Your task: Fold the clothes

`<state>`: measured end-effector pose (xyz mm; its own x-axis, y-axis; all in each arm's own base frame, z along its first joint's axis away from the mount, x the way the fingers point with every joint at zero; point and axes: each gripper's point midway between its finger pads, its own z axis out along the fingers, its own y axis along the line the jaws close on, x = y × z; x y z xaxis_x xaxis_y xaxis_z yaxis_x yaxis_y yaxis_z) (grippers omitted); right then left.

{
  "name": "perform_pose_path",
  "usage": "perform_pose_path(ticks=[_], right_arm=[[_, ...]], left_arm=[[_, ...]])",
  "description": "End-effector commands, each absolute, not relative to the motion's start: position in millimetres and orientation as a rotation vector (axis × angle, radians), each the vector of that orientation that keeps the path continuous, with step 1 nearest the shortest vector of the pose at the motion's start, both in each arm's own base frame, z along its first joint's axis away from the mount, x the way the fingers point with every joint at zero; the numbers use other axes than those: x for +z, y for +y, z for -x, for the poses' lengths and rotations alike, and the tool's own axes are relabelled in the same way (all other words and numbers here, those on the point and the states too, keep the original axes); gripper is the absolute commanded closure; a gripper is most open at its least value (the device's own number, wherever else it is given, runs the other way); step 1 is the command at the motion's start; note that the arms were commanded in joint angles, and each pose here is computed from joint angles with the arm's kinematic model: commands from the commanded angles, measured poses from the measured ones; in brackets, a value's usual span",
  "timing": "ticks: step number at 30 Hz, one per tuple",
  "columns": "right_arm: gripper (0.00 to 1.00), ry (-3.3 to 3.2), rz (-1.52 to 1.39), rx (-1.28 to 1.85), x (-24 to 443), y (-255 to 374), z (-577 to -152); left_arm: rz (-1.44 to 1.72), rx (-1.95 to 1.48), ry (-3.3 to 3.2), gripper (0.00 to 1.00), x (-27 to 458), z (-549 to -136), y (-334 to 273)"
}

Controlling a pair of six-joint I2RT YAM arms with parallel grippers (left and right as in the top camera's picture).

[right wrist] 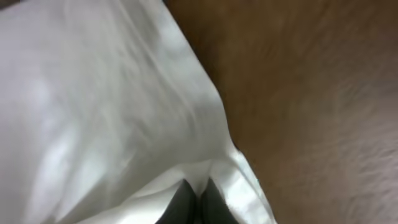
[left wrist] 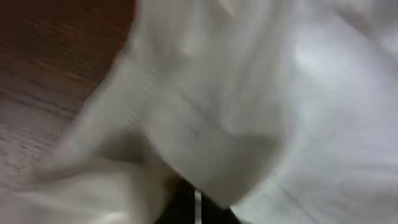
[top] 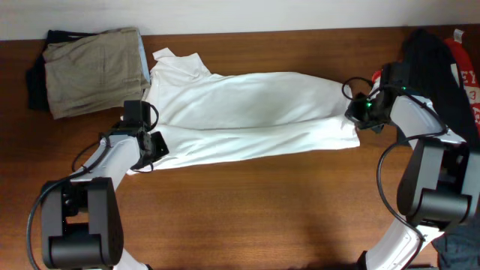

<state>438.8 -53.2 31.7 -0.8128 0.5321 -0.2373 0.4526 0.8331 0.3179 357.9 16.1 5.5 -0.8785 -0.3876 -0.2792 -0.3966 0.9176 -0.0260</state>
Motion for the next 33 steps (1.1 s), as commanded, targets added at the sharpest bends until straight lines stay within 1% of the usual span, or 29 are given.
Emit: perform_pose_path(ticks=[1,2,3,5,7,8,9,10,11,12,13,14,15,17,18,20,22,26,30,31,33], right_arm=[[0.85,2.636,-0.773,0.183,34.2,-78.4,-450.9],[0.31,2.634,-0.774,0.176,34.2,-79.3,-451.0],[0.14,2.641,-0.783,0.15,33.2,-82.1,-448.4],[0.13,2.658,-0.839,0.023,38.8,-103.5,-438.5],[0.11,2.663,-0.892,-0.019,63.4,-121.8,-436.5],[0.12,2.672,-0.913,0.015,82.5,-125.3,-436.2],[0.22,2.711,-0.867,0.132,101.4,-114.1,-436.0],[0.42,2.768,-0.777,0.282,113.1,-92.7,-432.3],[0.62,2.828,-0.703,0.418,112.2,-67.8,-423.9],[0.75,2.881,-0.619,0.445,103.5,-51.6,-417.3],[0.85,2.914,-0.575,0.45,95.4,-40.0,-412.9],[0.88,2.948,-0.532,0.457,82.5,-24.9,-407.7],[0.88,2.959,-0.513,0.459,75.9,-18.4,-405.7],[0.92,3.006,-0.523,0.457,34.7,-1.2,-388.5],[0.92,3.007,-0.528,0.458,25.3,-0.8,-384.8],[0.92,2.987,-0.558,0.359,2.1,-11.2,-381.3],[0.96,2.946,-0.631,0.318,-5.9,-19.6,-384.4],[0.96,2.907,-0.709,0.197,-7.9,-46.1,-386.9],[0.96,2.96,-0.815,0.187,-10.2,-59.9,-365.3],[0.96,2.967,-0.901,0.161,-10.9,-65.9,-357.1],[0.96,3.002,-1.164,-0.019,-11.1,-85.2,-321.4]], left_arm=[[0.599,0.115,2.762,0.89,3.8,-363.9,28.2],[0.597,0.11,2.746,0.66,5.2,-368.0,28.2],[0.596,0.111,2.739,0.62,6.4,-369.7,28.6],[0.595,0.115,2.707,0.61,21.4,-378.2,30.4],[0.591,0.179,2.624,0.61,53.5,-392.6,41.2],[0.592,0.18,2.58,0.61,78.7,-399.7,43.2],[0.58,0.135,2.552,0.61,102.3,-404.5,38.1],[0.558,0.055,2.547,0.62,115.2,-405.8,27.4],[0.519,-0.073,2.58,0.78,115.9,-402.8,7.3],[0.498,-0.136,2.626,0.95,106.2,-398.1,-5.2],[0.492,-0.146,2.673,0.99,95.8,-392.6,-10.9],[0.491,-0.137,2.729,0.99,82.2,-386.1,-14.0],[0.492,-0.129,2.765,0.99,71.8,-382.9,-15.4],[0.516,-0.098,2.883,0.99,34.8,-371.6,-15.1],[0.523,-0.088,2.919,0.99,22.5,-368.1,-15.0],[0.553,0.008,2.963,0.99,-2.8,-364.4,-2.2],[0.575,0.036,2.991,0.99,-16.1,-360.6,3.7],[0.624,0.059,3.001,0.99,-23.3,-357.4,16.3],[0.644,0.066,3.017,0.98,-23.5,-352.4,20.1],[0.646,0.068,3.024,0.99,-23.5,-350.5,20.2],[0.65,0.073,3.057,0.99,-21.7,-342.0,19.3]])
